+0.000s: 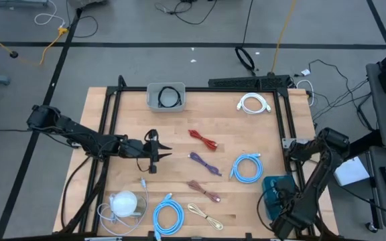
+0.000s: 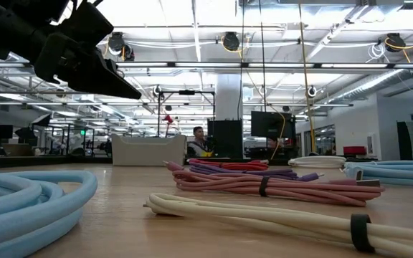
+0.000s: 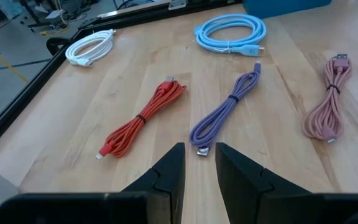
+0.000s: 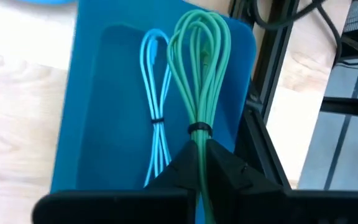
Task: Pick & Place USB Port
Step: Put the green USB cable into the blue bin, then put the white HDMI cable into the gray bin
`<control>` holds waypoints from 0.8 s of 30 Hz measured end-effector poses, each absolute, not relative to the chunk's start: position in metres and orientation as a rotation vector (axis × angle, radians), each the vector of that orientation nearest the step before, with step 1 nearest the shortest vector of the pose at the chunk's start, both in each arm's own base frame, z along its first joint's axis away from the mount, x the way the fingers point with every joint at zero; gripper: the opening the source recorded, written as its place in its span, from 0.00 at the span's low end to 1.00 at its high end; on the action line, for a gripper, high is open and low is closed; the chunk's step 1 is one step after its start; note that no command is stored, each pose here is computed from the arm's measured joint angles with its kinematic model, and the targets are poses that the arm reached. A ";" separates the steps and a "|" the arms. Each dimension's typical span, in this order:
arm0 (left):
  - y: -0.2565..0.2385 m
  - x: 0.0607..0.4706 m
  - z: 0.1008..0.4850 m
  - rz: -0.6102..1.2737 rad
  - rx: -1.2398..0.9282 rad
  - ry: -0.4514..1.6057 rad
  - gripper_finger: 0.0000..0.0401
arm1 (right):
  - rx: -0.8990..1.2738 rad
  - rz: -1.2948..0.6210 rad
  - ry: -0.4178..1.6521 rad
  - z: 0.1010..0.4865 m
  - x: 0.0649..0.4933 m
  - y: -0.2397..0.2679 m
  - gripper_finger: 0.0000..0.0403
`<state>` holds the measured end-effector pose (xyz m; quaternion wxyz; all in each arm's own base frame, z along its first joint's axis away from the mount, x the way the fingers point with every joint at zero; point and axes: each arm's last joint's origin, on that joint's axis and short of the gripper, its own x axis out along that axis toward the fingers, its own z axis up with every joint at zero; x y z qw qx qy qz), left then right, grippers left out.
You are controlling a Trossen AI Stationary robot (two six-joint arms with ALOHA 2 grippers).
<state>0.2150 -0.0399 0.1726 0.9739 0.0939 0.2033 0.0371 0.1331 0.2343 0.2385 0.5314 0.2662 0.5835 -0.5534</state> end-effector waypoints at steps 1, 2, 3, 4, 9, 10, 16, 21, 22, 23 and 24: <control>-0.040 0.215 0.173 0.075 0.189 0.410 0.22 | 0.634 -1.316 1.385 0.238 0.134 0.234 0.03; -0.040 0.215 0.173 0.075 0.190 0.411 0.22 | 0.633 -1.315 1.381 0.238 0.134 0.234 0.05; -0.040 0.215 0.172 0.075 0.190 0.412 0.22 | 0.631 -1.317 1.383 0.239 0.134 0.234 0.06; -0.040 0.215 0.172 0.075 0.190 0.412 0.22 | 0.630 -1.317 1.387 0.239 0.134 0.233 0.08; -0.040 0.215 0.172 0.075 0.190 0.412 0.22 | 0.636 -1.296 1.399 0.238 0.136 0.234 0.21; -0.040 0.215 0.172 0.075 0.190 0.412 0.22 | 0.636 -1.295 1.399 0.238 0.136 0.234 0.23; -0.040 0.215 0.172 0.075 0.190 0.411 0.22 | 0.613 -1.248 1.400 0.239 0.140 0.231 0.35; -0.040 0.215 0.173 0.075 0.194 0.401 0.22 | 0.554 -1.072 1.233 0.253 0.161 0.209 0.39; -0.040 0.215 0.173 0.074 0.195 0.401 0.22 | 0.526 -1.027 1.161 0.257 0.166 0.202 0.39; -0.040 0.215 0.173 0.074 0.195 0.401 0.22 | 0.491 -0.979 1.079 0.261 0.172 0.196 0.39; -0.040 0.215 0.173 0.074 0.195 0.401 0.22 | 0.456 -0.937 0.997 0.266 0.178 0.190 0.39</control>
